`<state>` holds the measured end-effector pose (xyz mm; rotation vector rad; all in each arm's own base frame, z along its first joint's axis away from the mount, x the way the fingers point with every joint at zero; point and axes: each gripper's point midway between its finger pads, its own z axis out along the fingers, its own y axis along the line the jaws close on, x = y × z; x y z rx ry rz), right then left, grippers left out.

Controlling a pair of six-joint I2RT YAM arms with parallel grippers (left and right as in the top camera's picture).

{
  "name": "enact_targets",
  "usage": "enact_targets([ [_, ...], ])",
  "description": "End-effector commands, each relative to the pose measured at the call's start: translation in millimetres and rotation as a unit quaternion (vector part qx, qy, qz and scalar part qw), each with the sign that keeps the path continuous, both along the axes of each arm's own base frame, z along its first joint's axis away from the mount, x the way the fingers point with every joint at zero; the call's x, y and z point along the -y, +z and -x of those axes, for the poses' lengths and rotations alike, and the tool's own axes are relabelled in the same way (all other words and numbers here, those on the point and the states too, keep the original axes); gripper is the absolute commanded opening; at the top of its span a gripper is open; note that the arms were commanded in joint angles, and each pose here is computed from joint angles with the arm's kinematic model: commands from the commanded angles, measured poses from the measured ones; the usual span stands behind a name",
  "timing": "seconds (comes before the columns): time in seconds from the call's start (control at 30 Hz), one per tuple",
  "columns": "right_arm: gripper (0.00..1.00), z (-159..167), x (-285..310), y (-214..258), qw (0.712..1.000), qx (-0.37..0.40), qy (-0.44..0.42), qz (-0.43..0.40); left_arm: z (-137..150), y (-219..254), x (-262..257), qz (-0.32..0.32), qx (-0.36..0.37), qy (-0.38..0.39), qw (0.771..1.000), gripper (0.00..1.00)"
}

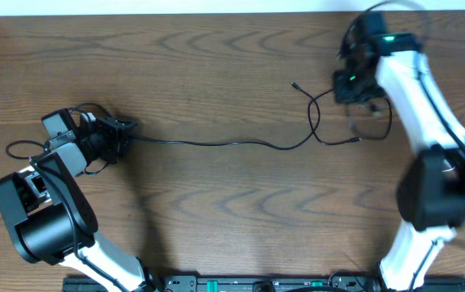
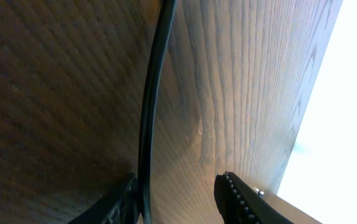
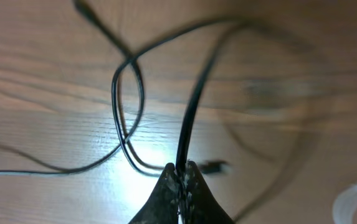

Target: Untangle cables

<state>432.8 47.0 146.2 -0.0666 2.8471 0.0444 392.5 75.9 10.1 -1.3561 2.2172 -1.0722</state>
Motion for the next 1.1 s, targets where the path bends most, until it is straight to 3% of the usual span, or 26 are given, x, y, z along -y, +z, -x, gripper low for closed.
enact_targets([
  [0.0, 0.01, 8.1, 35.4, 76.4, 0.994, 0.095, -0.041, 0.046, 27.8, -45.1, -6.1, -0.024, -0.086, 0.029, 0.996, 0.43],
  [0.2, 0.01, 42.9, 96.5, 172.7, 0.956, 0.224, -0.173, 0.078, 27.8, -45.1, -6.1, -0.024, -0.086, 0.029, 0.996, 0.43],
  [0.3, 0.01, 78.2, 147.8, 214.7, 0.908, 0.283, -0.299, 0.083, 27.8, -45.1, -6.1, -0.024, -0.086, 0.029, 0.996, 0.43],
  [0.43, 0.01, 102.2, 183.4, 229.8, 0.870, 0.305, -0.380, 0.080, 27.8, -45.1, -6.1, -0.024, -0.086, 0.029, 0.996, 0.43],
  [0.6, 0.01, 114.5, 210.0, 225.3, 0.843, 0.300, -0.439, 0.075, 27.8, -45.1, -6.1, -0.024, -0.086, 0.029, 0.996, 0.43],
  [0.83, 0.01, 106.4, 214.6, 194.3, 0.855, 0.258, -0.443, 0.080, 27.8, -45.1, -6.1, -0.024, -0.086, 0.029, 0.996, 0.43],
  [1.07, 0.01, 93.0, 219.0, 131.1, 0.877, 0.175, -0.437, 0.096, 27.8, -45.1, -6.1, -0.024, -0.086, 0.029, 0.996, 0.43],
])
